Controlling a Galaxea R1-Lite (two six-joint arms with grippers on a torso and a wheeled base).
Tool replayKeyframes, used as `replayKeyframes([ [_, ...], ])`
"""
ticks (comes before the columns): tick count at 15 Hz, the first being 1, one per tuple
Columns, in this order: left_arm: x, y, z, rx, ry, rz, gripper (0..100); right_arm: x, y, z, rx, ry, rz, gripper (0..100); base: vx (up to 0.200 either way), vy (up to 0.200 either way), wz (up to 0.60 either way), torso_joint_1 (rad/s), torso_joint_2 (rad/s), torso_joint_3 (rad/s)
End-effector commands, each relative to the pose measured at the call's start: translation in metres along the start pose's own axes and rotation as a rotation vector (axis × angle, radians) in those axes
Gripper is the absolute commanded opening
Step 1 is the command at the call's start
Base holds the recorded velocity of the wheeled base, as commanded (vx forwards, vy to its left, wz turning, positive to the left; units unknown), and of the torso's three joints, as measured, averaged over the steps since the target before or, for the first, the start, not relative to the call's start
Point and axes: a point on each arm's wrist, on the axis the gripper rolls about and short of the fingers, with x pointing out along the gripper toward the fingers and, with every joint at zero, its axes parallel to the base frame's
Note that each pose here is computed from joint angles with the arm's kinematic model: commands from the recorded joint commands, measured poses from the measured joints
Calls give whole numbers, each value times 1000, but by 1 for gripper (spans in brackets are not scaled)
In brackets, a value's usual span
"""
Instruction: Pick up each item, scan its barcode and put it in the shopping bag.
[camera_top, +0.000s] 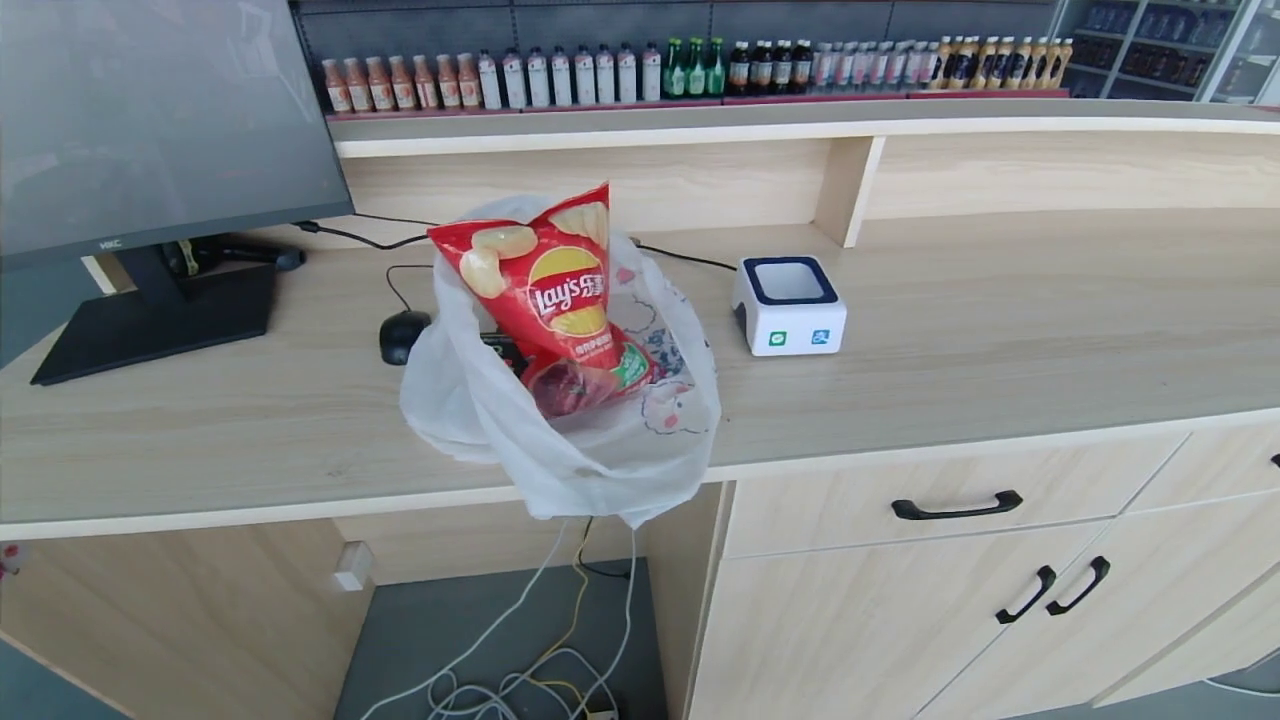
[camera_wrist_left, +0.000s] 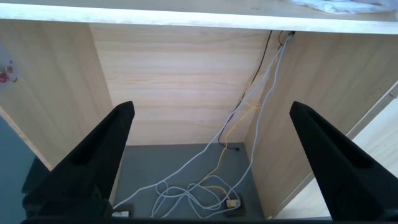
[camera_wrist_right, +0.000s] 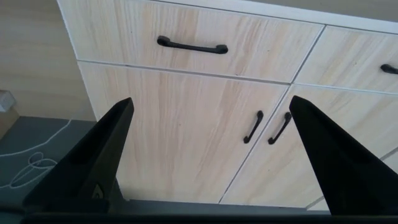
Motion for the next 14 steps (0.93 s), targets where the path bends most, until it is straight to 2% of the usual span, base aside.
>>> replayKeyframes([
  [1, 0, 0, 0, 0, 0, 0, 100, 0, 0, 0, -1, 0, 2, 100, 0, -200, 0, 7, 2, 2],
  [12, 0, 0, 0, 1, 0, 0, 100, 0, 0, 0, -1, 0, 2, 100, 0, -200, 0, 4, 1, 1],
  [14, 0, 0, 0, 1, 0, 0, 100, 0, 0, 0, -1, 0, 2, 100, 0, 0, 0, 0, 0, 0],
])
